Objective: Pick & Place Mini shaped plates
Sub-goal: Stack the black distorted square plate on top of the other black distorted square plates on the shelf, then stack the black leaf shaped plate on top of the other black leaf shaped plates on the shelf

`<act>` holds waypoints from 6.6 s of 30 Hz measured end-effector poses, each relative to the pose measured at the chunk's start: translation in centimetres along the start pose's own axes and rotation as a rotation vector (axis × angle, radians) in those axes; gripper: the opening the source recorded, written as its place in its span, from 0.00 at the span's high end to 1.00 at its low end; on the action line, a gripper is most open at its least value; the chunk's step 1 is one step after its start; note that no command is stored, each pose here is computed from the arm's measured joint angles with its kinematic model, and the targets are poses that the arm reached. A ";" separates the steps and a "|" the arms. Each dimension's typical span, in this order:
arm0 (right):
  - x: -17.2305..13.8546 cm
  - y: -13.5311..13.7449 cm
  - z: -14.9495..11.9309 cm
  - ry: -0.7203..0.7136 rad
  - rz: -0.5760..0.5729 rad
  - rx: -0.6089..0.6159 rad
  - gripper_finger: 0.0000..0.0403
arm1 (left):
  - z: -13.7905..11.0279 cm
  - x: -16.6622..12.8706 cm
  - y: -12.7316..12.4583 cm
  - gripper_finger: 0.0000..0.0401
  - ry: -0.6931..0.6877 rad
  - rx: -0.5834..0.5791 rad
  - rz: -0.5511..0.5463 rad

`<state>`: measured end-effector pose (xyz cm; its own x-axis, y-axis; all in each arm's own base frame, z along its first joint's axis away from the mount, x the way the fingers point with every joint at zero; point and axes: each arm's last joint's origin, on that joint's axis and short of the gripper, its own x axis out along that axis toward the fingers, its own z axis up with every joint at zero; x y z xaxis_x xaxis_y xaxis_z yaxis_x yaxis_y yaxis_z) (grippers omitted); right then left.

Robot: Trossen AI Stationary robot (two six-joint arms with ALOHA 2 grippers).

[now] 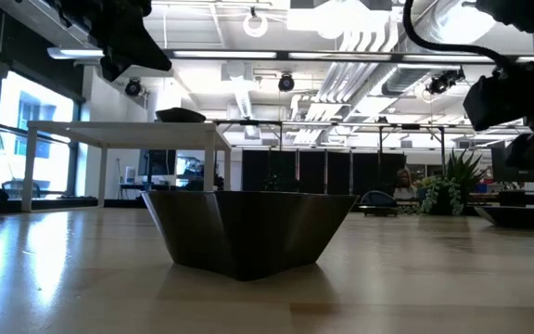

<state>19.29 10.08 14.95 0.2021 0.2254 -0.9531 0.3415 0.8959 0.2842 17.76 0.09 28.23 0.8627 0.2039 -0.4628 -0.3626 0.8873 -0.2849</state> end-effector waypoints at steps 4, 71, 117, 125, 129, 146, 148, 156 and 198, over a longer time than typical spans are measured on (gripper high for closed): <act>0.3 0.1 0.2 0.001 0.011 0.036 0.92 | 0.0 0.0 0.0 1.00 0.000 0.000 0.000; -9.5 -6.7 13.9 -0.685 0.104 0.195 0.99 | -1.8 6.7 -1.1 0.94 0.282 -0.235 0.119; -10.7 -8.0 8.3 -0.829 0.122 0.115 0.99 | -0.2 13.5 -4.2 1.00 0.476 -0.294 0.073; -10.7 -8.0 8.3 -0.832 0.114 0.097 0.99 | 11.0 9.0 -3.0 1.00 0.344 -0.245 -0.038; -10.7 -8.0 8.3 -0.833 0.109 0.085 0.98 | 15.6 5.7 0.5 1.00 0.342 -0.177 0.042; -10.7 -8.0 8.3 -0.831 0.116 0.090 1.00 | 18.9 -2.6 19.2 1.00 0.304 -0.175 0.263; -10.7 -8.0 8.3 -0.831 0.116 0.090 0.99 | 18.7 -2.5 20.6 1.00 0.310 -0.156 0.265; -10.7 -8.0 8.3 -0.831 0.116 0.090 1.00 | 18.0 -1.2 23.2 1.00 0.377 -0.042 0.248; -10.7 -8.1 8.3 -0.844 0.088 0.099 0.99 | 18.9 -1.1 24.2 0.81 0.410 -0.078 0.253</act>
<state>21.98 -2.77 23.70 0.8346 -0.1034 -0.5410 0.3628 0.8422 0.3988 14.71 29.12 37.72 0.5395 0.2155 -0.8140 -0.5820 0.7940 -0.1756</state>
